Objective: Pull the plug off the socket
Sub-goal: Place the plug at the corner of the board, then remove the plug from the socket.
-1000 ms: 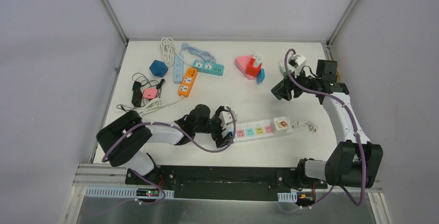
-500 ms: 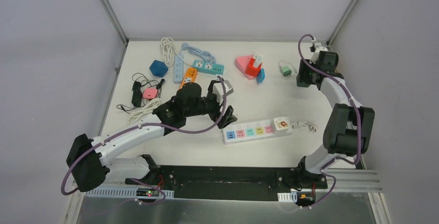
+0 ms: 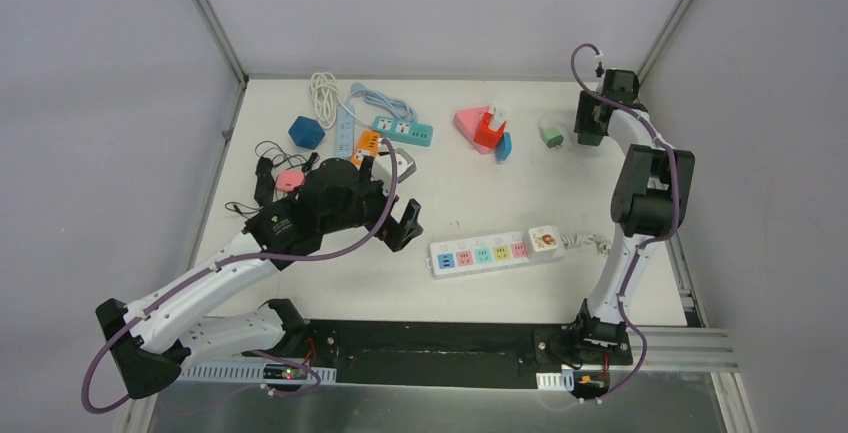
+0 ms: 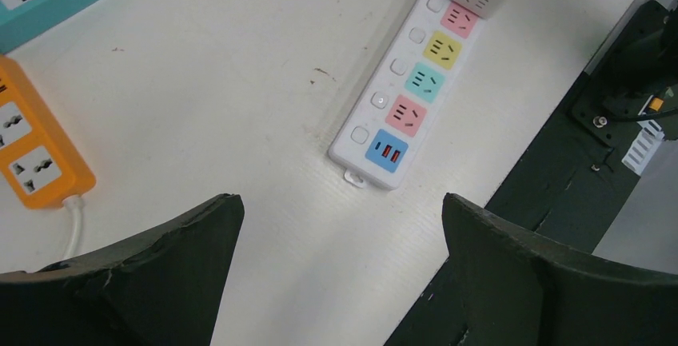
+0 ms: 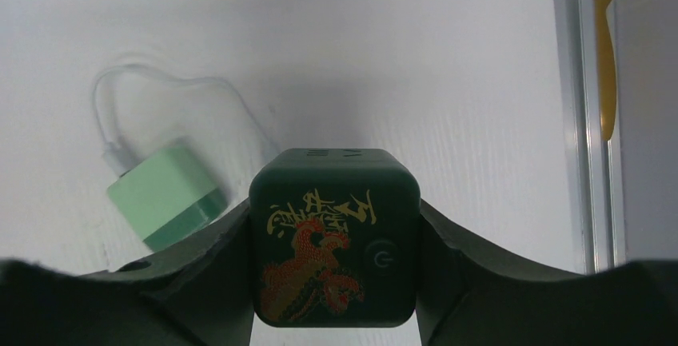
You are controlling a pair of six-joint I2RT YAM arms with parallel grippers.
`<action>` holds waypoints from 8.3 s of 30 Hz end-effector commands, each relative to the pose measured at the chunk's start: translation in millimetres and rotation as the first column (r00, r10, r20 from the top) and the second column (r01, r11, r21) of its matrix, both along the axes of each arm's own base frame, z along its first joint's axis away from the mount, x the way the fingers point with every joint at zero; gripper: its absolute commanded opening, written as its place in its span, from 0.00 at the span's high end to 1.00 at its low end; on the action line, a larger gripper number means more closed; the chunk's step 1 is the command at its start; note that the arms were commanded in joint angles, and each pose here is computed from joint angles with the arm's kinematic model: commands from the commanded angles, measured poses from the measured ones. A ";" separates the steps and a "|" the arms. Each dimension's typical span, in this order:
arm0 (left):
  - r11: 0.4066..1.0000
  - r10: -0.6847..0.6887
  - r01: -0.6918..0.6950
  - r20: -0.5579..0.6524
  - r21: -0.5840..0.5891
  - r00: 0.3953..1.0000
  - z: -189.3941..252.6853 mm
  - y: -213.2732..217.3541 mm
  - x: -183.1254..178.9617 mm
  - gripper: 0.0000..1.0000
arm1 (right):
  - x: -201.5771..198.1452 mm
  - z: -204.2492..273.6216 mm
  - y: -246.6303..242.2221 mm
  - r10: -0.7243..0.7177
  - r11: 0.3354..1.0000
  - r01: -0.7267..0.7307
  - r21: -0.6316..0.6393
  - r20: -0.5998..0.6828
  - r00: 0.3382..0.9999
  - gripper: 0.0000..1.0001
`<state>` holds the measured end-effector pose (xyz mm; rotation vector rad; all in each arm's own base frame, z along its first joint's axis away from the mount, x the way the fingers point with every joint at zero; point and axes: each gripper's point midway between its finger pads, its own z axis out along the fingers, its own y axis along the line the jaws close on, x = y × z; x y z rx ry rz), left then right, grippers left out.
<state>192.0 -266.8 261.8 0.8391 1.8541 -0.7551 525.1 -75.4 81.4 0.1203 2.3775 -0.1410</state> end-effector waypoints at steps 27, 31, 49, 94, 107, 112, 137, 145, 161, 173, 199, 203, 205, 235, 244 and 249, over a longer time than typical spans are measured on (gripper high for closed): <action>0.999 0.035 -0.035 0.009 0.025 0.999 -8.2 11.7 1.3 0.01 | 2.7 27.5 3.3 0.087 0.985 -0.087 -0.150 -0.005 0.996 0.15; 0.999 0.030 -0.030 0.009 0.011 1.000 -7.2 9.7 0.7 0.01 | -7.4 48.2 4.1 0.087 0.984 -0.083 -0.155 0.023 0.996 0.15; 0.974 -0.065 0.076 0.056 -0.215 0.996 -23.6 -19.6 -7.9 0.01 | -144.0 138.6 133.7 0.631 0.728 -0.673 0.130 0.258 0.732 0.12; 0.927 -0.043 -0.007 -0.125 -0.376 0.991 -84.7 -49.3 2.9 0.02 | -290.8 119.5 200.4 0.888 0.163 -0.968 0.190 0.399 0.228 0.06; 0.931 -0.090 0.030 -0.150 -0.363 0.984 -92.2 -59.4 0.5 0.03 | -297.1 111.0 197.0 0.912 0.135 -0.977 0.167 0.366 0.188 0.06; 0.929 -0.107 0.047 -0.142 -0.368 0.984 -92.5 -60.7 -1.3 0.03 | -296.2 104.8 191.4 0.928 0.141 -0.977 0.159 0.322 0.186 0.05; 0.929 -0.099 0.054 -0.106 -0.366 0.989 -91.2 -48.9 -7.8 0.03 | -306.6 33.4 170.0 0.973 -0.229 -0.972 0.061 -0.011 -0.230 0.00; 0.929 -0.101 0.056 -0.106 -0.365 0.989 -93.2 -49.3 -7.8 0.03 | -315.2 11.5 170.2 0.963 -0.256 -0.965 0.062 -0.072 -0.260 0.00; 0.885 -0.207 0.199 0.026 -0.422 0.978 -86.1 -53.7 -24.9 0.04 | -306.8 1.5 169.6 0.959 -0.249 -0.967 -0.047 -0.156 -0.239 0.17; 0.889 -0.236 0.251 0.087 -0.384 0.968 -90.0 -56.3 -26.8 0.04 | -312.9 0.1 168.2 0.948 -0.284 -0.957 -0.050 -0.165 -0.273 0.30; 0.905 -0.385 0.421 0.295 -0.067 0.875 -123.7 -88.9 -15.6 0.04 | -334.0 7.1 191.2 0.925 -0.370 -0.926 -0.071 -0.123 -0.360 0.93; 0.878 -0.448 0.479 0.313 -0.026 0.838 -136.6 -102.5 -19.0 0.05 | -339.5 11.8 209.8 0.915 -0.398 -0.915 -0.066 -0.096 -0.391 1.00; 0.869 -0.464 0.494 0.314 -0.018 0.828 -141.6 -108.2 -22.1 0.05 | -338.7 13.1 214.3 0.921 -0.386 -0.921 -0.053 -0.086 -0.381 1.00; 0.892 -0.444 0.444 0.349 0.087 0.825 -185.6 -114.3 -20.1 0.02 | -335.0 5.7 219.3 0.926 -0.368 -0.928 -0.060 -0.106 -0.361 1.00; 0.900 -0.400 0.435 0.427 0.018 0.811 -159.6 -108.5 -23.3 0.01 | -335.5 4.0 219.5 0.925 -0.372 -0.927 -0.053 -0.108 -0.365 1.00; 0.907 -0.388 0.421 0.425 0.017 0.818 -163.3 -107.4 -20.8 0.01 | -335.7 3.5 218.9 0.925 -0.370 -0.928 -0.051 -0.111 -0.363 1.00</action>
